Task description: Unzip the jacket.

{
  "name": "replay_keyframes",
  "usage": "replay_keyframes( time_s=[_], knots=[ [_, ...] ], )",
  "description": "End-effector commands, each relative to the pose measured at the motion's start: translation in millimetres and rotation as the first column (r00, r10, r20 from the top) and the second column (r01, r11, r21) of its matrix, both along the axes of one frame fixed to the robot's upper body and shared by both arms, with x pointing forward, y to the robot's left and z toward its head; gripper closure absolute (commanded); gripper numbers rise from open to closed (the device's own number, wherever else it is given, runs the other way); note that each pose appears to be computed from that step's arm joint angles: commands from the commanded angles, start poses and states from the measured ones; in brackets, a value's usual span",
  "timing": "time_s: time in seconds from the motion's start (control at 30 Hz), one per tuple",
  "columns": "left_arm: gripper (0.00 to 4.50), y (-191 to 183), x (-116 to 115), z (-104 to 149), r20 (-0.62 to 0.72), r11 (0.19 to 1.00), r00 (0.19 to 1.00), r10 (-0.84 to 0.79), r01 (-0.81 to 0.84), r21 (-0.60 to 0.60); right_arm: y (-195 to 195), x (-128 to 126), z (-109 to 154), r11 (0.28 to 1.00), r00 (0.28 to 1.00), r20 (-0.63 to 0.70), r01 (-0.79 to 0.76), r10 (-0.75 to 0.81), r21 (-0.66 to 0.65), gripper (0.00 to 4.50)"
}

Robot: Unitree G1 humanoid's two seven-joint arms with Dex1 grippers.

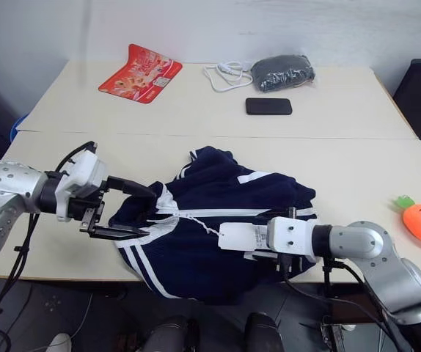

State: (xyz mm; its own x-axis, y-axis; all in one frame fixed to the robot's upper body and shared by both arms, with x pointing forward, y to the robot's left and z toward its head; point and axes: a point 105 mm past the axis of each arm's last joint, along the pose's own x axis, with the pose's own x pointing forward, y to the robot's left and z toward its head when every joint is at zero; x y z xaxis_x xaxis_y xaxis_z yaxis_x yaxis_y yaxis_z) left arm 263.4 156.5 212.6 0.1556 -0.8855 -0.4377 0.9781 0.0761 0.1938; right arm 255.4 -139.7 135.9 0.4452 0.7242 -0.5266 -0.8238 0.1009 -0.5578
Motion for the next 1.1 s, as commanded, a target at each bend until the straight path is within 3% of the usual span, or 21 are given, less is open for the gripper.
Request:
replay_keyframes(
  time_s=[0.03, 0.17, 0.4, 0.57, 0.7, 0.87, 1.1],
  knots=[
    [0.05, -1.9, -0.5, 6.9, 0.041, 1.0, 0.999, -0.012, 0.012, 0.004, -1.5, 5.8, 3.0, 1.0, 0.998, 0.069, -0.001, 0.002, -0.023, 0.0],
    [0.0, -1.1, -0.5, 5.7, 0.045, 1.0, 0.999, -0.011, 0.011, 0.008, 4.1, 7.0, 7.9, 0.999, 0.997, 0.074, -0.001, -0.002, 0.036, 0.93],
    [0.0, -0.6, 0.7, 3.0, 0.051, 1.0, 0.999, -0.011, 0.01, 0.013, 16.1, 9.5, 20.8, 0.992, 0.998, 0.07, -0.006, -0.003, 0.128, 3.44],
    [0.0, 0.2, 1.6, 1.8, 0.054, 1.0, 0.998, -0.013, 0.012, 0.017, 24.9, 3.8, 21.4, 0.985, 0.999, 0.023, -0.031, 0.027, 0.172, 3.44],
    [0.0, -0.3, 2.9, 0.8, 0.057, 1.0, 0.998, -0.013, 0.012, 0.018, 28.0, 9.9, 9.8, 0.991, 0.999, 0.031, -0.033, 0.029, 0.131, 3.44],
    [0.0, -0.2, 8.0, 0.1, 0.064, 1.0, 0.998, -0.009, 0.008, 0.016, 31.7, 22.1, 4.1, 0.992, 0.999, 0.043, -0.018, 0.013, 0.122, 4.43],
    [0.0, -13.5, 37.2, 0.9, 0.163, 0.999, 0.987, -0.002, 0.009, -0.041, 25.8, 25.8, 20.9, 0.991, 0.997, 0.074, -0.022, 0.012, 0.132, 4.43]
  ],
)
